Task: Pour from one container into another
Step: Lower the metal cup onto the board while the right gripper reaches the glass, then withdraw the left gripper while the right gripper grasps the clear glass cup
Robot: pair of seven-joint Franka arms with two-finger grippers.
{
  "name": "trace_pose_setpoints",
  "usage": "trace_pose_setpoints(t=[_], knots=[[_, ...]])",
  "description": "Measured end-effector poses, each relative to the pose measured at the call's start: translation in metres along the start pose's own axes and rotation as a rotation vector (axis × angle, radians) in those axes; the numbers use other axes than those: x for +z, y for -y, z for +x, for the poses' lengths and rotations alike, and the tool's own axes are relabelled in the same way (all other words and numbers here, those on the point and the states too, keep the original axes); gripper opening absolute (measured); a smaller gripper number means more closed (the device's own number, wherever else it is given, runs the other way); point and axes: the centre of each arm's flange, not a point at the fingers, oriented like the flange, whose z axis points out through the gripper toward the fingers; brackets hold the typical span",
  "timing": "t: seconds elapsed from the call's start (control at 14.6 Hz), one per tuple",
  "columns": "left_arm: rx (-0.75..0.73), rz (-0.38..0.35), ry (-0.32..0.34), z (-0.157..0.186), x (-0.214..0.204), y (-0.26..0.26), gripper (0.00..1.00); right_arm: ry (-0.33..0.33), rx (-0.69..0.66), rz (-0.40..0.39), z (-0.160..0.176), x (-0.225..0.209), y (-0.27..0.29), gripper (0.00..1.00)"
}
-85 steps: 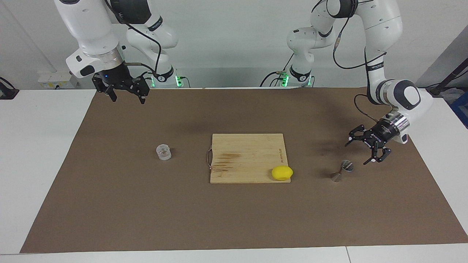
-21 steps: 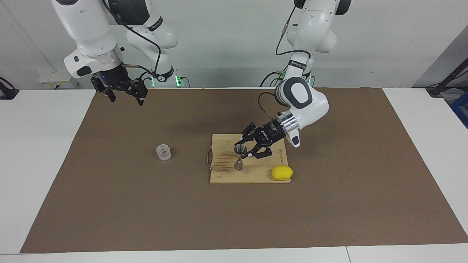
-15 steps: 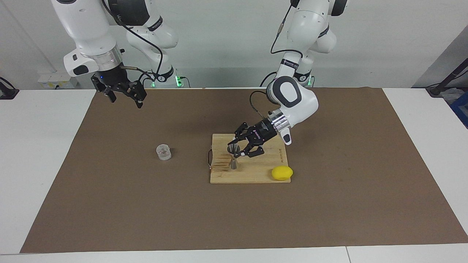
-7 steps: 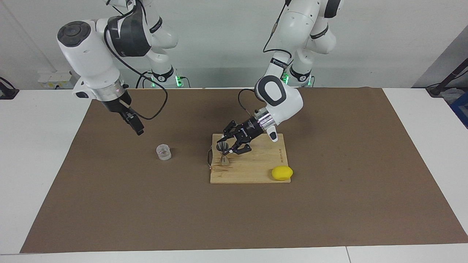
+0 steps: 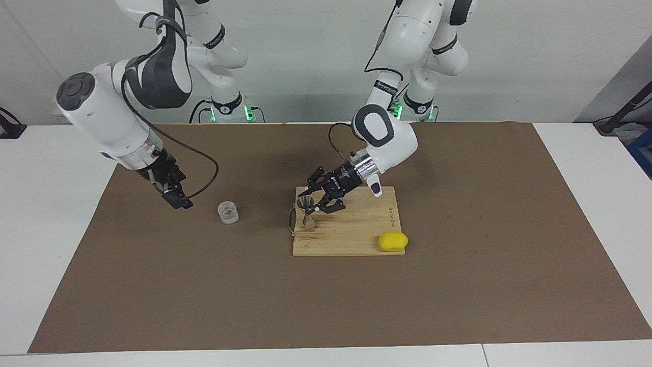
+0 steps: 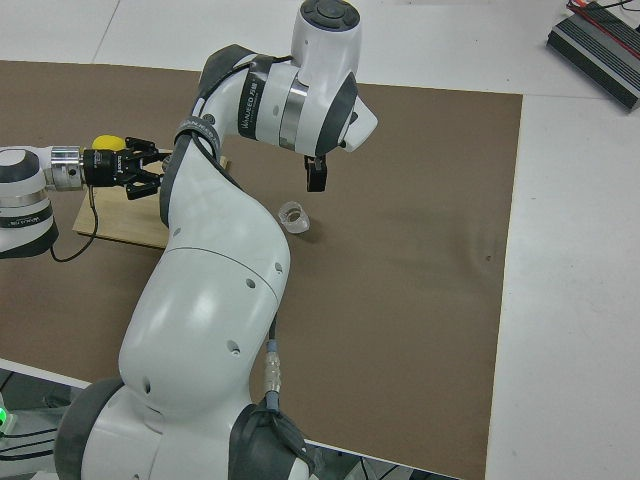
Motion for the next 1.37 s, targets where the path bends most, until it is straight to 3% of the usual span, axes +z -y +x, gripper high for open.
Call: trace_pose_setpoints(t=[0.62, 0.96, 1.37], knots=[[-0.006, -0.01, -0.015, 0.008, 0.0, -0.004, 0.5, 0.155, 0.194, 0.02, 0.044, 0.066, -0.033, 1.0], [-0.005, -0.014, -0.015, 0.007, 0.0, -0.005, 0.99, 0.189, 0.238, 0.051, 0.048, 0.094, -0.041, 1.0], [0.055, -0.023, 0.055, -0.044, -0.022, -0.006, 1.0, 0.292, 0.206, 0.058, 0.067, 0.136, -0.047, 1.0]])
